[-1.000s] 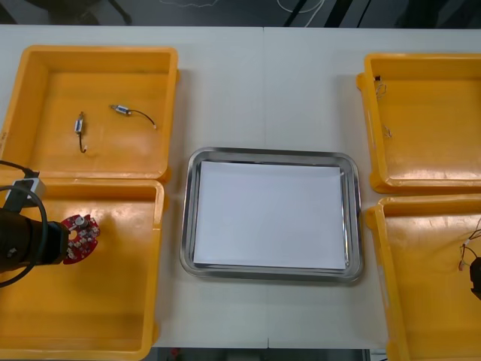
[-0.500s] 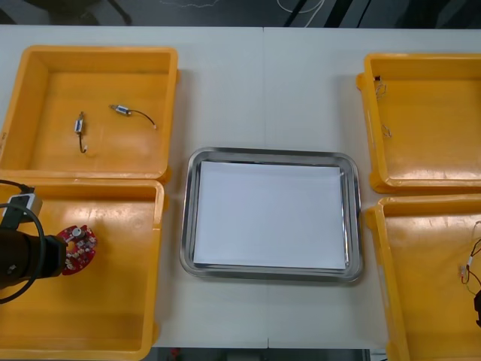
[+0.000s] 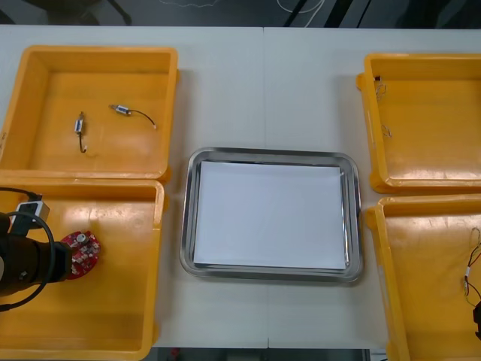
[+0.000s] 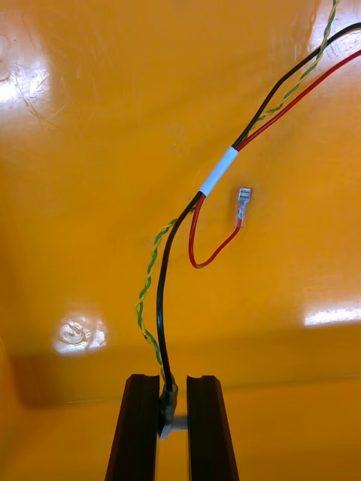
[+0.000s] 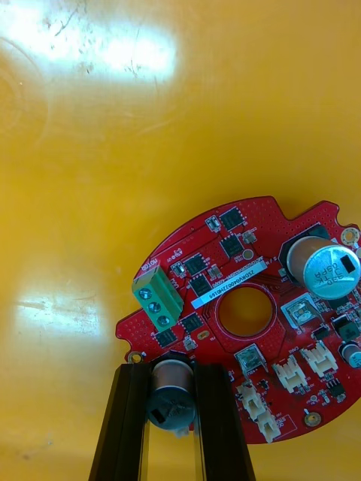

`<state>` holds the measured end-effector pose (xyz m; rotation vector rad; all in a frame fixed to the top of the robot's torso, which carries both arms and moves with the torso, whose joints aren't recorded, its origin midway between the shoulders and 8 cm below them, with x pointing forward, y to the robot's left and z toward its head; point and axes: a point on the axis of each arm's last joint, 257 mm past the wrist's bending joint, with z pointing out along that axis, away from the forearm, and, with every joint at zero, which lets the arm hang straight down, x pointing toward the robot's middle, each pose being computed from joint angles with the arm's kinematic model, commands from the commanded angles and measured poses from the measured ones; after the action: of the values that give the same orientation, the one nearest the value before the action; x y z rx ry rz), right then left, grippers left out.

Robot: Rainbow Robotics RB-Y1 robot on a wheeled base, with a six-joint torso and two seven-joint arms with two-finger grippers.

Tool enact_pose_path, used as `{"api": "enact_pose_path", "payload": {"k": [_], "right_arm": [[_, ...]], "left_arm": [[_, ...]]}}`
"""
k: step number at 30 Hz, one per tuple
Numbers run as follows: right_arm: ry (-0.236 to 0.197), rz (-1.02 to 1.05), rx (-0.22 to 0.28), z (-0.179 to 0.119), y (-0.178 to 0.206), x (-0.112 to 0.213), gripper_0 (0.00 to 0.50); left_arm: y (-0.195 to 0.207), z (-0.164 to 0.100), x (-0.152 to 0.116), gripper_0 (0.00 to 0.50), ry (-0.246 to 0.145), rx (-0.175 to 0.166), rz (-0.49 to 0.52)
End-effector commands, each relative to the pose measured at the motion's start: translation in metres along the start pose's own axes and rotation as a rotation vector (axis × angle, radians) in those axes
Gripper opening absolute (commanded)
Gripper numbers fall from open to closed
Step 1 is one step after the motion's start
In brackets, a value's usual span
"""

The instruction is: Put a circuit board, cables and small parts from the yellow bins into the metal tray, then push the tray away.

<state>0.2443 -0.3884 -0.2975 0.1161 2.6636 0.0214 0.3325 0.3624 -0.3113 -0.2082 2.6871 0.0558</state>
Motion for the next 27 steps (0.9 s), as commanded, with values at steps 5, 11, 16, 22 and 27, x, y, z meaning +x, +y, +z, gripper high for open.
{"api": "enact_pose_path", "payload": {"k": [5, 11, 16, 22, 27], "right_arm": [[-0.03, 0.056, -0.001, -0.008, 0.0, -0.001, 0.264], [-0.029, 0.063, -0.005, -0.008, 0.001, 0.0, 0.478], [-0.049, 0.065, 0.0, -0.015, 0.001, -0.009, 0.489], [-0.051, 0.126, 0.015, -0.028, 0.0, -0.026, 0.491], [-0.055, 0.191, 0.012, -0.037, 0.008, -0.048, 0.49]], "left_arm": [[0.007, 0.004, 0.019, 0.331, 0.023, -0.013, -0.026], [0.005, 0.003, 0.016, 0.5, 0.012, -0.009, -0.024], [0.005, -0.002, 0.013, 0.5, 0.005, -0.004, -0.035], [0.01, -0.014, 0.007, 0.5, 0.017, -0.017, -0.045], [0.011, -0.033, -0.005, 0.5, 0.026, -0.021, -0.062]]}}
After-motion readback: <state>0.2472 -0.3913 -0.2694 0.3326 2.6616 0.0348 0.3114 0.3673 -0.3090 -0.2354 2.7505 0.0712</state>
